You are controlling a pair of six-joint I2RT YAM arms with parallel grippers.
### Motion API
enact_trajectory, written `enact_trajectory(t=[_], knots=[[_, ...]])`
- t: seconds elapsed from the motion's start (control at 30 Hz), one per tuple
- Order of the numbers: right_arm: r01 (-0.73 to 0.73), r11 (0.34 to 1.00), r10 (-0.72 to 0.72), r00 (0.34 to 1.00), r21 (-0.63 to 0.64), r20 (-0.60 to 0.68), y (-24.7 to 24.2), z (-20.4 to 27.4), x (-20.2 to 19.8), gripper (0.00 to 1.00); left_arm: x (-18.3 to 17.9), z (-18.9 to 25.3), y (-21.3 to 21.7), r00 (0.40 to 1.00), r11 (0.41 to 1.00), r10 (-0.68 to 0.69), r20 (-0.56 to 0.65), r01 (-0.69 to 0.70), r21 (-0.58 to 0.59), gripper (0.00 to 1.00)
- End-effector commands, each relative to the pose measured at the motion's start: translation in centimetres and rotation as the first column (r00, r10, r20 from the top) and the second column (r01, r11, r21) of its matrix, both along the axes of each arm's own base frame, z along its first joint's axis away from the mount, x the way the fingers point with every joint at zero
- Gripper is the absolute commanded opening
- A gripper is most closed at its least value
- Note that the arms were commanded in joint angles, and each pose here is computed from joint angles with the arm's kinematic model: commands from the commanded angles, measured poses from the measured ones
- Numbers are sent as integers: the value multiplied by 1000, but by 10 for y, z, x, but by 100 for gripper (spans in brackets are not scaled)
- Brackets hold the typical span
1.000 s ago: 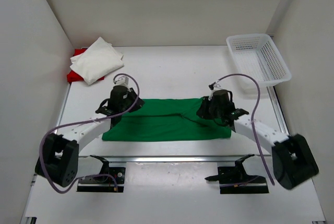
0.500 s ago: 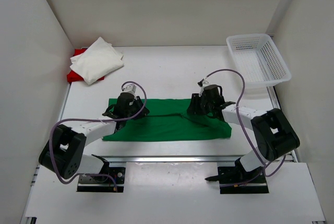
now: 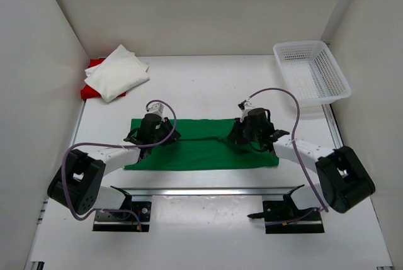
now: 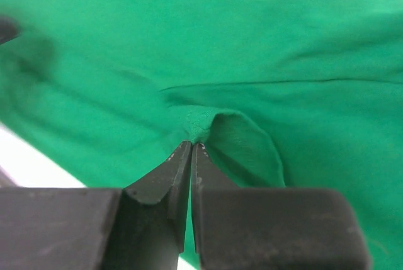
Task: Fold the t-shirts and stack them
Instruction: Fold the other side of the tshirt into a rectangle
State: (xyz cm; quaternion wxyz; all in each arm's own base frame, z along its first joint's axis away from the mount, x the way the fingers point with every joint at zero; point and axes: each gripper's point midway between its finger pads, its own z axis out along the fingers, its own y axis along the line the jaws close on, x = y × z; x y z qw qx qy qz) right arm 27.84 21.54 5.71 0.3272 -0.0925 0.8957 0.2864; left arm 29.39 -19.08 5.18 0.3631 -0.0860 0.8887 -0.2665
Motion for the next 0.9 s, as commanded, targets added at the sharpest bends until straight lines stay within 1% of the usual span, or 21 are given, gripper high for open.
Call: enact_trajectory(t=[0.0, 0.03, 0.1, 0.13, 0.2, 0.27, 0.33, 0.37, 0.4, 0.47, 0.53, 0.57, 0.6, 0.63, 0.67, 0.7, 0.73, 0.77, 0.87], knots=[[-34, 999, 34, 999, 11, 23, 12, 14, -21, 3, -1, 11, -9, 999, 999, -21, 31, 22, -47, 32], [-12, 1000, 12, 1000, 2, 8, 10, 12, -29, 3, 1, 14, -9, 999, 999, -16, 41, 18, -48, 32], [-14, 1000, 14, 1000, 6, -13, 15, 9, -45, 3, 0, 12, -8, 999, 999, -16, 34, 18, -48, 31], [-11, 1000, 12, 999, 24, -36, 19, 9, -55, 4, -2, 12, -9, 999, 999, -21, 30, 22, -49, 32], [-4, 999, 7, 998, 50, -61, 21, 4, -69, 12, -1, 13, -9, 999, 998, -18, 33, 20, -56, 32], [-16, 997, 21, 998, 77, -64, 25, 7, -81, 26, 0, 16, -10, 999, 998, -18, 38, 20, -66, 31], [-25, 997, 30, 997, 68, -70, 22, 7, -85, 32, 1, 20, -9, 999, 998, -13, 49, 16, -67, 32], [-5, 999, 9, 997, 49, -79, 14, 6, -83, 32, 2, 20, -9, 999, 998, -13, 50, 17, -64, 32], [0, 999, 2, 998, 45, -55, 11, 13, -76, 31, 0, 20, -10, 999, 997, -18, 44, 21, -68, 32], [56, 997, -56, 998, 50, -3, -3, 24, -56, 20, 5, 25, -9, 998, 998, -10, 58, 14, -68, 32], [118, 992, -119, 993, 54, 23, -15, 26, -37, 16, 7, 25, -10, 998, 998, -10, 59, 14, -68, 32], [127, 990, -129, 991, 67, 36, -15, 29, -23, 12, 8, 26, -10, 998, 997, -9, 59, 14, -70, 33], [137, 990, -138, 990, 45, 12, -19, 19, -17, 10, 8, 26, -11, 998, 997, -19, 58, 23, -68, 32], [150, 988, -151, 988, 27, 30, -22, 19, -8, 10, 9, 24, -11, 999, 998, -13, 51, 16, -68, 32], [152, 988, -152, 988, -4, 13, -21, 11, 0, 9, 9, 23, -11, 999, 998, -16, 44, 19, -66, 32], [143, 989, -144, 989, -49, -26, -24, -4, -1, 5, 12, 22, -9, 999, 998, -10, 41, 12, -62, 32], [141, 988, -143, 989, -58, -29, -22, -4, 2, 2, 11, 20, -9, 999, 998, -16, 38, 18, -53, 33], [127, 990, -131, 990, -68, -56, -18, -12, -5, 0, 16, 22, -6, 999, 998, -4, 40, 7, -61, 32], [125, 990, -130, 988, -67, -79, -18, -29, -29, 0, 23, 24, 0, 999, 997, 18, 46, -15, -73, 33]])
